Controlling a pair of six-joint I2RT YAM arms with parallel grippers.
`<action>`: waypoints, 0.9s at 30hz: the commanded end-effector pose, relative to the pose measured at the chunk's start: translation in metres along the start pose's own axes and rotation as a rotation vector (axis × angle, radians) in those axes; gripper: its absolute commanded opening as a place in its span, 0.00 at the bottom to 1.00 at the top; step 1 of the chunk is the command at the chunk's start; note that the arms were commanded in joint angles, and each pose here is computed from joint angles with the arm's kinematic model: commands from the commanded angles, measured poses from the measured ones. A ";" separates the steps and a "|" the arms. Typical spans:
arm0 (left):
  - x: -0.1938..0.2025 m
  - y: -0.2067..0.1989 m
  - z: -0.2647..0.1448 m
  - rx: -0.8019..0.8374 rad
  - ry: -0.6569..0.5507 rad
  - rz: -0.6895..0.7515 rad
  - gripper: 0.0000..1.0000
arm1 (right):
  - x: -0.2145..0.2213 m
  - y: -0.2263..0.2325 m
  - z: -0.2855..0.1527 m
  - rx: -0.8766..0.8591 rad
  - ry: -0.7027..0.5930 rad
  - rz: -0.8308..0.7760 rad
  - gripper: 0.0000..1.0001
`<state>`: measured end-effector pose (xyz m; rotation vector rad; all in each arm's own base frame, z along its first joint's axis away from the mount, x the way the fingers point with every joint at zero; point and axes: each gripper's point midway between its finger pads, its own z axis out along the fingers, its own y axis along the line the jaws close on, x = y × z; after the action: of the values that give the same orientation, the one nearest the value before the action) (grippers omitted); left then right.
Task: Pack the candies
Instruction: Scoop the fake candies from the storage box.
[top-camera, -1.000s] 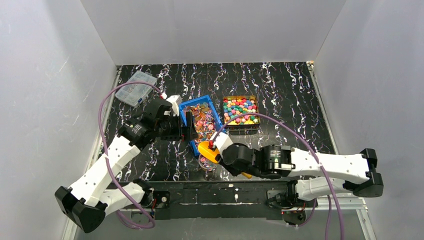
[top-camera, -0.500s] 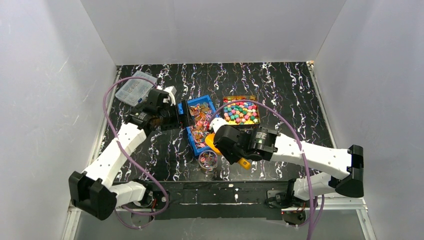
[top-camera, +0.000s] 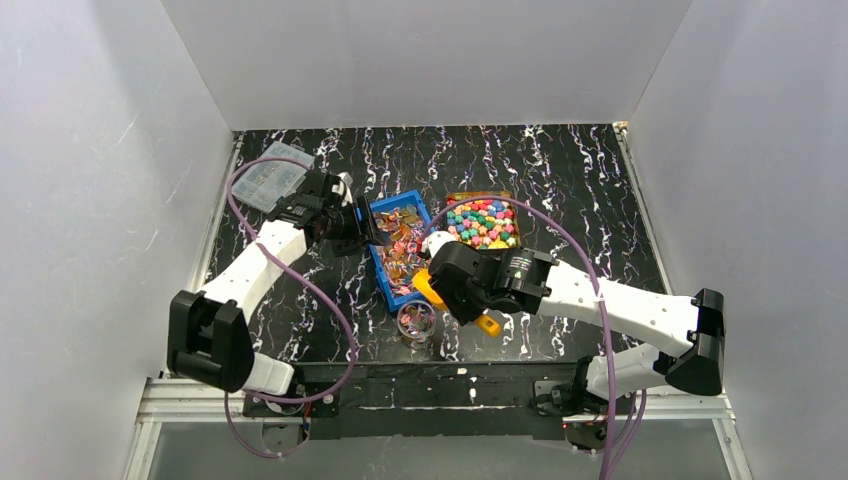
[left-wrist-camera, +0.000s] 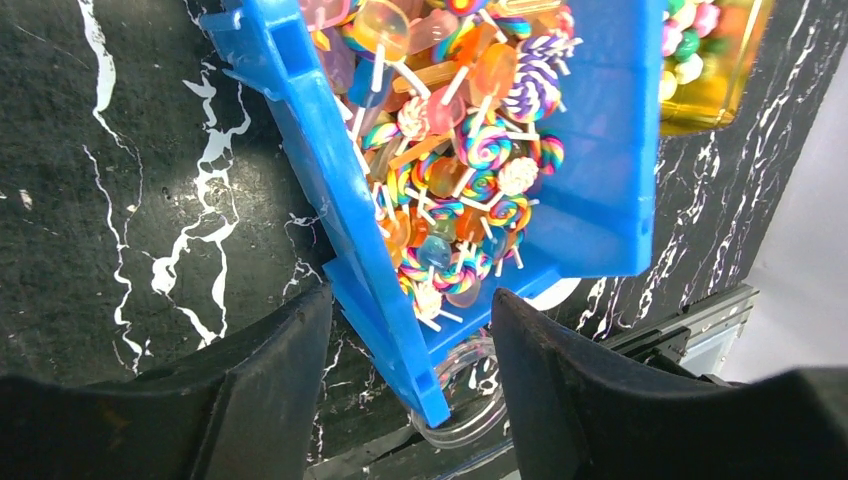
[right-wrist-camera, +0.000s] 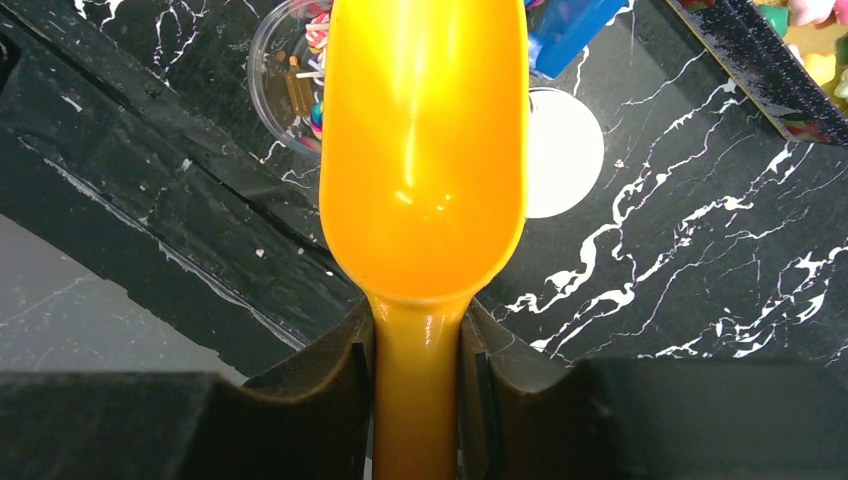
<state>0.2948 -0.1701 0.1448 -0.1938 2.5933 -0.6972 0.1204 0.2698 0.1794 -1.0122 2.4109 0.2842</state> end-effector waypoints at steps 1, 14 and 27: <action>-0.002 -0.003 0.009 0.015 0.034 -0.042 0.54 | -0.010 0.005 -0.005 -0.036 -0.046 0.040 0.01; 0.003 0.007 0.025 -0.019 0.078 -0.102 0.23 | -0.005 -0.003 0.001 -0.015 -0.029 0.067 0.01; 0.022 0.003 0.026 0.047 0.060 -0.273 0.00 | -0.001 -0.001 0.001 -0.020 0.099 0.080 0.01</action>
<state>0.3026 -0.1741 0.1112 -0.4481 2.6446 -0.7512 0.1253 0.2610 0.1655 -0.9797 2.5234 0.2360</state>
